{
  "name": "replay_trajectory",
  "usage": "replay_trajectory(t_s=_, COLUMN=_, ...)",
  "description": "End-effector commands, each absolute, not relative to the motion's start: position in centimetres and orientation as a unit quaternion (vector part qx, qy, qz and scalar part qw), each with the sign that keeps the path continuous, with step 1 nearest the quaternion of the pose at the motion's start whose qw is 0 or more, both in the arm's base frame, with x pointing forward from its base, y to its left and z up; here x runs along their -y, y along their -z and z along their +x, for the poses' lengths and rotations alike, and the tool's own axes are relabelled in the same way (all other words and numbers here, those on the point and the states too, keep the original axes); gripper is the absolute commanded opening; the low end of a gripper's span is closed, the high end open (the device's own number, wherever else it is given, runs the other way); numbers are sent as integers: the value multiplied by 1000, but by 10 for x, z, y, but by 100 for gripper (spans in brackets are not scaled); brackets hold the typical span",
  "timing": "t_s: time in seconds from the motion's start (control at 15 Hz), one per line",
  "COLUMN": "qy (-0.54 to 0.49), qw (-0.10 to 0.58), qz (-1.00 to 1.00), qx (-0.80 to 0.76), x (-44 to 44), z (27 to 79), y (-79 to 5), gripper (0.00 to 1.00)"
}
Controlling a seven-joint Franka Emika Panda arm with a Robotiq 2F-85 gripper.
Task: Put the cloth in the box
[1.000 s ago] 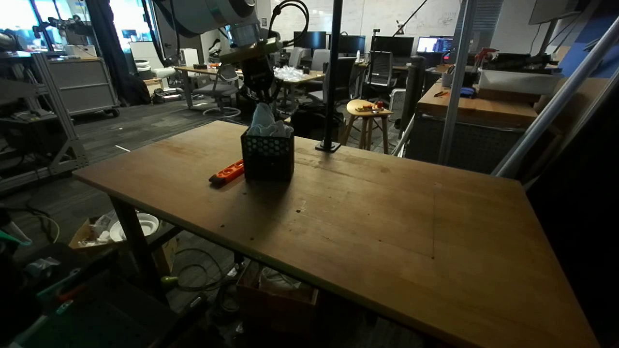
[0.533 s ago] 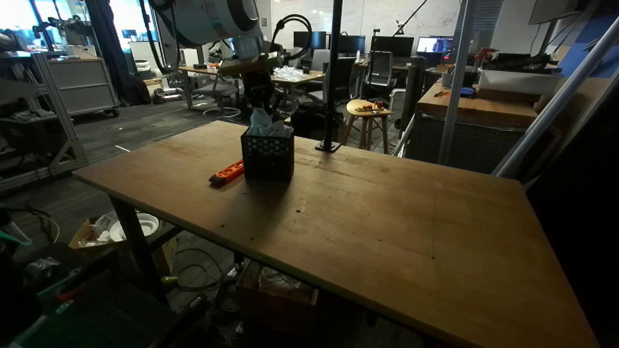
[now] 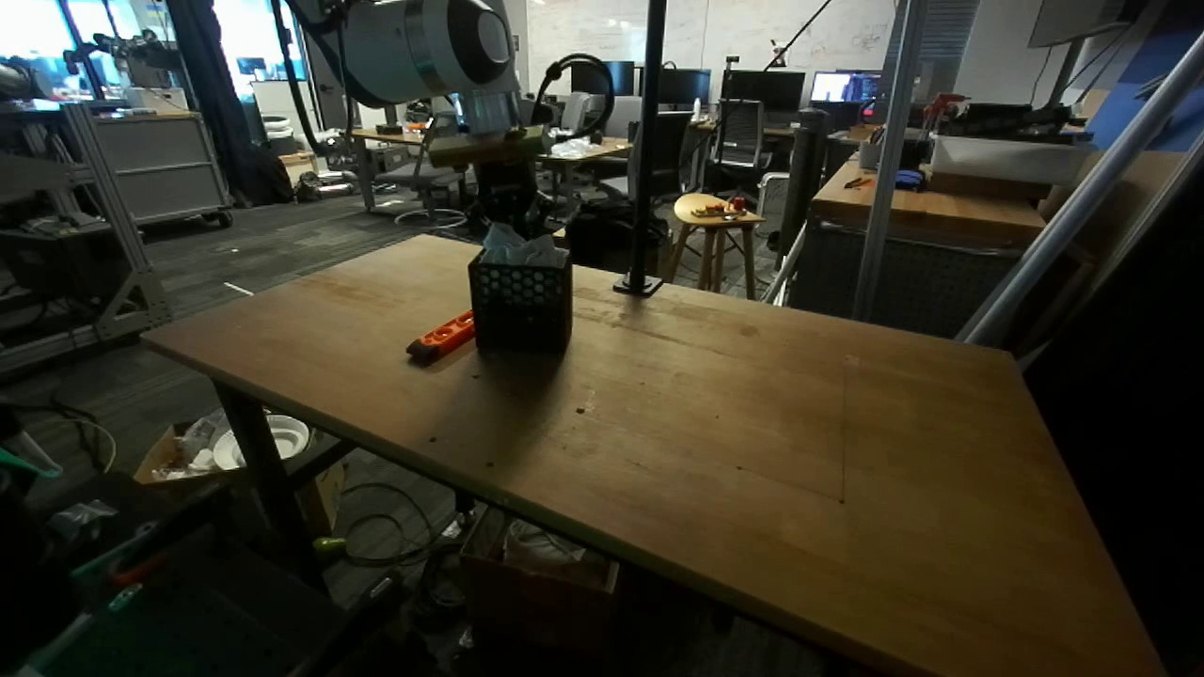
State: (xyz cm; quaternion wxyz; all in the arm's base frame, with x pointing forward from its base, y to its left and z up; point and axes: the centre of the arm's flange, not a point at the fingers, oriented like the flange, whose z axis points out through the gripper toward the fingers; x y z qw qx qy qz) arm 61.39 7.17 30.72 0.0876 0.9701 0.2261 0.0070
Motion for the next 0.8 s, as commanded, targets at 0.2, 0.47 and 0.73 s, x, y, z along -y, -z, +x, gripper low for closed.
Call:
replay_trajectory(t_s=0.2, qy=-2, qw=47, qz=975, qx=-215, x=-59, z=611, y=-276, gripper=2)
replay_trajectory(t_s=0.47, qy=15, qw=17, qz=976, qx=-215, x=-52, z=615, y=-240, gripper=2)
replay_trajectory(t_s=0.73, qy=16, qw=-17, qz=976, qx=-216, x=-47, z=622, y=-219, gripper=2)
